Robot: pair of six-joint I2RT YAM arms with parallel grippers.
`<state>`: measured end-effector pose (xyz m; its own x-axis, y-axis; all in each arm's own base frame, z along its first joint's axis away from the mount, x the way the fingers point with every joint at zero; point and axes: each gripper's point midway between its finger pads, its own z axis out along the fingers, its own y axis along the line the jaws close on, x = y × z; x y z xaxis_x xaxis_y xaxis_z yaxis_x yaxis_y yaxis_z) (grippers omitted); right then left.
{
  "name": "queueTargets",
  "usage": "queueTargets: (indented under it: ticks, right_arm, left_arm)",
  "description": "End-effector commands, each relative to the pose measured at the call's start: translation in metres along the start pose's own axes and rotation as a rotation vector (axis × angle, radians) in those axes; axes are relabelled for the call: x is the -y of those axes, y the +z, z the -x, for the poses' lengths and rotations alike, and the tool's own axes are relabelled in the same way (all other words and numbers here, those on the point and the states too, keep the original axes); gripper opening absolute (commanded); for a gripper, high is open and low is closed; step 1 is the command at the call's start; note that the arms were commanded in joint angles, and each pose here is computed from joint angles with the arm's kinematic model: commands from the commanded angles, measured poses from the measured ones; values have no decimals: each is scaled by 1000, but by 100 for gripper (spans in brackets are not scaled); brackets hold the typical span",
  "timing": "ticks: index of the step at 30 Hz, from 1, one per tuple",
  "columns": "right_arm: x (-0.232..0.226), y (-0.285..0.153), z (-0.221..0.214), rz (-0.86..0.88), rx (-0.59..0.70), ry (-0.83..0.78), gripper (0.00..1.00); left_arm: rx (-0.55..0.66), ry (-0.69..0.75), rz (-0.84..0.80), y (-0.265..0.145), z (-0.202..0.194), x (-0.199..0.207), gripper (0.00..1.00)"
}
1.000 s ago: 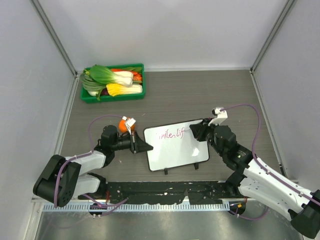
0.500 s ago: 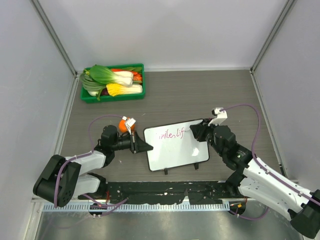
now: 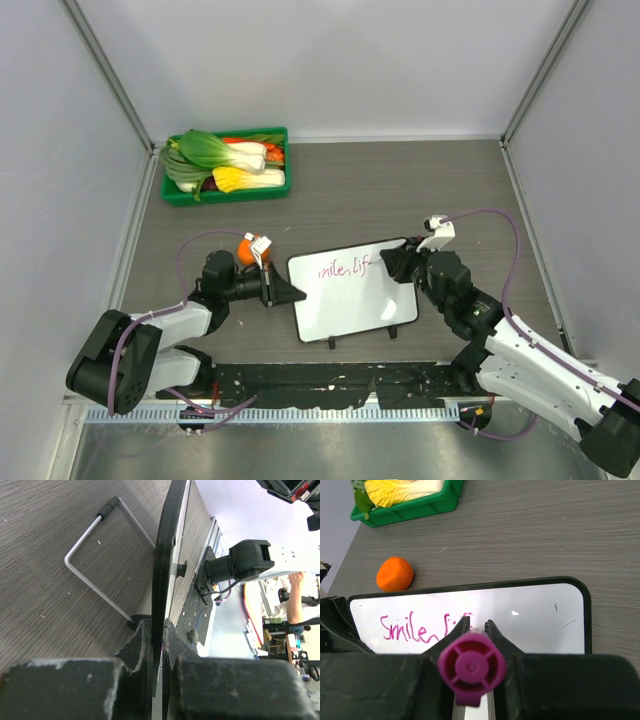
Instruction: Write a sentence on the whiteboard
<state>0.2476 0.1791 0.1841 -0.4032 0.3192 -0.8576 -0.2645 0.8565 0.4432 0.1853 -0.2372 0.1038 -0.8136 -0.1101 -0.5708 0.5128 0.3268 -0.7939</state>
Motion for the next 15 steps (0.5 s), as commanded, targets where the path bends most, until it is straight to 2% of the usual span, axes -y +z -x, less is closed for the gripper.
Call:
queueTargets:
  ticks: [1,8,15]
  right_arm:
    - [23,-2,0,-94,15,-19,0]
    - [26,-4,6,-115,23,-26,1]
    - [7,-7,28,-50,71,-7,1]
  left_arm:
    - [42,37,128,-1,3,-28,0]
    - [44,37,129,-1,2,-28,0]
    - [44,35,131,-1,3,-29,0]
